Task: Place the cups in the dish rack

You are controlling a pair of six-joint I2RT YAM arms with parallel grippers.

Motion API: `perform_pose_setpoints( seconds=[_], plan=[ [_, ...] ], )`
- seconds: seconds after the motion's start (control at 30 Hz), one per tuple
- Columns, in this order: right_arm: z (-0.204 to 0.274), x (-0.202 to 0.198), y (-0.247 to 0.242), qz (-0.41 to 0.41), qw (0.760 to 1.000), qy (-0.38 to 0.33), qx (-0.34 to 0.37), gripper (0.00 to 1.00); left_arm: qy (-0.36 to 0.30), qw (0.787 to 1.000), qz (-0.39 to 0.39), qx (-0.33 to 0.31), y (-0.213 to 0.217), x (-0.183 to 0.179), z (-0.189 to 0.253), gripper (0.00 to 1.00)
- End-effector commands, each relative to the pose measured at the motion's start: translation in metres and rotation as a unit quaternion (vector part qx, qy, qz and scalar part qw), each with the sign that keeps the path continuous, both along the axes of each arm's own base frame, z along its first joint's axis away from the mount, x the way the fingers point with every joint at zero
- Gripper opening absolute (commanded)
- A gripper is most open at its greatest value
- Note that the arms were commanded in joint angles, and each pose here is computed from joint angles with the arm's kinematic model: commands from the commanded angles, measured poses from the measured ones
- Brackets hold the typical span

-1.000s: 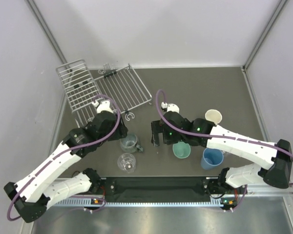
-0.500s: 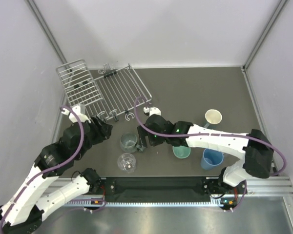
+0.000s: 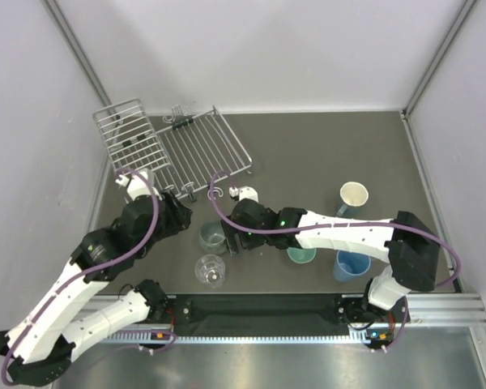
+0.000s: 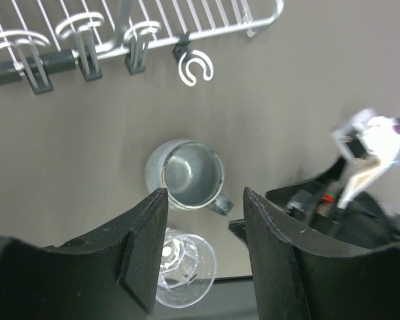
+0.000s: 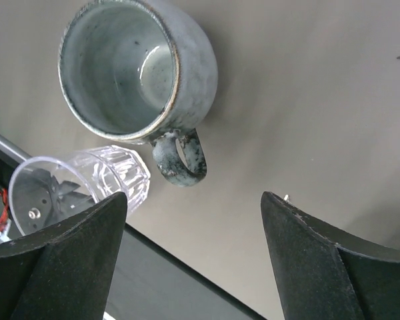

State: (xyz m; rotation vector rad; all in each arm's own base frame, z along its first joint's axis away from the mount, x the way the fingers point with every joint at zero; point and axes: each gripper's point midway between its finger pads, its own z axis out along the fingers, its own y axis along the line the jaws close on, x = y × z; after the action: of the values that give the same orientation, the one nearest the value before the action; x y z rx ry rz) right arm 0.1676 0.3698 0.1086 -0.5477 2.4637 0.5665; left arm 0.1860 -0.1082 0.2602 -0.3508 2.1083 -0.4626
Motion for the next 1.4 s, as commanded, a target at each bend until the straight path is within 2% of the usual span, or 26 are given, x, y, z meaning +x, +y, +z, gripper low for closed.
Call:
perform_pose_setpoints(
  seconds=[0.0,0.17,0.3,0.53,0.7,1.0,1.2,1.37],
  plan=[
    [0.033,0.007,0.011,-0.021,0.998,-0.031,0.052,0.82,0.025,0.999,-0.008,0.023,-0.008,0.005,-0.013,0.54],
    [0.051,0.019,0.030,0.017,0.997,-0.062,0.049,0.81,0.015,1.000,0.000,0.012,-0.003,0.003,-0.009,0.53],
    [0.052,0.037,0.038,0.027,0.997,-0.068,0.015,0.77,-0.005,1.000,0.004,-0.012,0.005,-0.006,0.001,0.51],
    [0.035,0.053,0.047,0.061,0.997,-0.053,-0.010,0.64,-0.046,0.998,0.007,-0.044,0.021,-0.020,0.021,0.45],
    [0.018,0.051,0.055,0.088,0.995,-0.039,-0.031,0.61,-0.081,0.994,0.007,-0.076,0.029,-0.027,0.033,0.41],
    [-0.011,0.066,0.059,0.080,0.994,-0.030,-0.063,0.60,-0.082,0.994,0.009,-0.070,0.034,-0.031,0.033,0.41],
    [-0.007,0.066,0.057,0.069,0.996,-0.027,-0.052,0.61,-0.082,0.995,0.008,-0.060,0.034,-0.029,0.030,0.41],
    [0.031,0.065,0.047,0.043,0.998,-0.043,-0.019,0.79,-0.015,1.000,0.020,-0.018,0.016,-0.011,-0.005,0.43]
  ],
)
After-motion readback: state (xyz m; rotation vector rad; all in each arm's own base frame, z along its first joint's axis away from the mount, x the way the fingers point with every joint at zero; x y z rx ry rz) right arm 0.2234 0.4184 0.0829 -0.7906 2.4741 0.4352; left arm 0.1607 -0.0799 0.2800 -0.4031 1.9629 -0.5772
